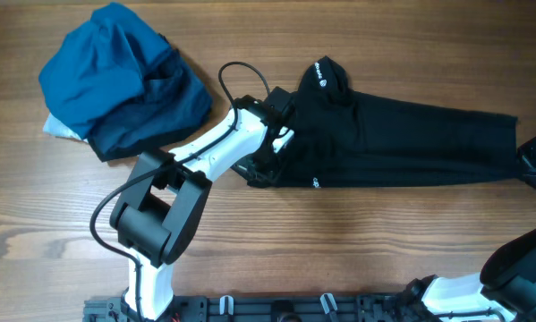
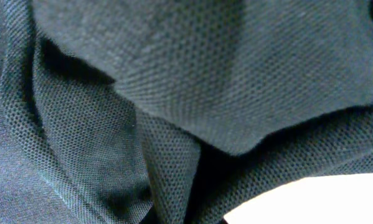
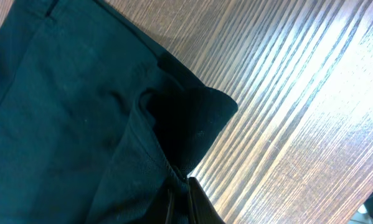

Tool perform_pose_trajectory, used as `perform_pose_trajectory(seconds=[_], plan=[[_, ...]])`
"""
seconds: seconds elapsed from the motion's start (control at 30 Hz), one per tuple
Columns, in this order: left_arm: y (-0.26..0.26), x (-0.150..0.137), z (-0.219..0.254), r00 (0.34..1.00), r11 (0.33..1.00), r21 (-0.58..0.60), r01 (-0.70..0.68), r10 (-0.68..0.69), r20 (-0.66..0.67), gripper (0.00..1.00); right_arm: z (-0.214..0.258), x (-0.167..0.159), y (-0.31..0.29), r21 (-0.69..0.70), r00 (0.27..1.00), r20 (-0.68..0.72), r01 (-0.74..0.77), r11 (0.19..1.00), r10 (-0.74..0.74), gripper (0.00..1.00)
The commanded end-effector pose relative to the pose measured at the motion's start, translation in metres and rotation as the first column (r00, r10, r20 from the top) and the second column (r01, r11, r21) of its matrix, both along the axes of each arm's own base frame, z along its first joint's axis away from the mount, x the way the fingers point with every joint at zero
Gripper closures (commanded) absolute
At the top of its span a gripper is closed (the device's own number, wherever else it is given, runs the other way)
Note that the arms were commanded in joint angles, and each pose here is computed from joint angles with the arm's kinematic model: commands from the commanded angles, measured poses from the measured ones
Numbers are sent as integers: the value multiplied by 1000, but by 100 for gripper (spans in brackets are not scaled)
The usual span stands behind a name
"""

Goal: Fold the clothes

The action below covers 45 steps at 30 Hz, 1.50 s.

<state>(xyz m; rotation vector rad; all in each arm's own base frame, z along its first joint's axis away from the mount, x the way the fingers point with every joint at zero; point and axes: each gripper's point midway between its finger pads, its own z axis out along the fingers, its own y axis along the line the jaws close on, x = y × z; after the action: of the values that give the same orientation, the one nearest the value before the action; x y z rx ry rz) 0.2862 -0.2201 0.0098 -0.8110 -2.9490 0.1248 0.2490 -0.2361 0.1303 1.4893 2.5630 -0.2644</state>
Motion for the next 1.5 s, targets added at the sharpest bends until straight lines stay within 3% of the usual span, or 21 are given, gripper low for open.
perform_pose_trajectory(seconds=[0.0, 0.13, 0.27, 0.5, 0.63, 0.8, 0.83, 0.9, 1.07, 1.17, 1.23, 1.3, 1.33, 1.47], plan=[[6, 1, -4, 1000, 1000, 20, -17, 17, -3, 96, 5, 3, -8, -30, 1000, 4, -9, 1000, 9, 89], [5, 2, -4, 1000, 1000, 16, -17, 17, 3, 96, 7, 32, -3, 3, 988, 129, -88, 996, 87, 49], [5, 2, -4, 1000, 1000, 18, -17, 17, 1, 95, -3, 27, 6, 53, 991, 121, -67, 996, 61, 44], [5, 2, -4, 1000, 1000, 18, -17, 17, 0, 93, -97, -18, 45, 218, 999, -43, -12, 976, 22, 43], [6, 2, -4, 1000, 1000, 19, -16, 16, 0, 92, -109, -24, 50, 235, 998, -65, 38, 971, -24, 43], [4, 4, -4, 1000, 1000, 12, -17, 17, 9, 92, -109, -23, 44, 208, 998, -62, 45, 977, -33, 66], [4, 4, -4, 1000, 1000, 12, -17, 17, 10, 92, -109, -17, 41, 199, 999, -36, 42, 979, -36, 83], [5, 3, -4, 1000, 1000, 14, -17, 17, 6, 93, -100, -1, 39, 217, 999, 28, 20, 976, -27, 94], [6, 0, -4, 1000, 1000, 23, -17, 17, -5, 93, -55, 29, 30, 227, 991, 130, -61, 972, 32, 96], [6, 0, -4, 1000, 1000, 23, -17, 17, -5, 93, -53, 38, 23, 199, 987, 160, -65, 978, 33, 96], [6, 0, -4, 1000, 1000, 22, -17, 17, -5, 93, -53, 43, 19, 181, 983, 183, -61, 982, 28, 89], [6, 0, -4, 1000, 1000, 23, -17, 17, -5, 93, -54, 40, 22, 196, 986, 166, -59, 979, 26, 48], [7, 0, -4, 1000, 1000, 23, -17, 17, -6, 93, -56, 34, 25, 210, 989, 142, -58, 976, 29, 39], [6, 1, -4, 1000, 1000, 20, -17, 17, -2, 92, -67, -1, 25, 186, 1000, -18, 14, 983, -11, 37]])
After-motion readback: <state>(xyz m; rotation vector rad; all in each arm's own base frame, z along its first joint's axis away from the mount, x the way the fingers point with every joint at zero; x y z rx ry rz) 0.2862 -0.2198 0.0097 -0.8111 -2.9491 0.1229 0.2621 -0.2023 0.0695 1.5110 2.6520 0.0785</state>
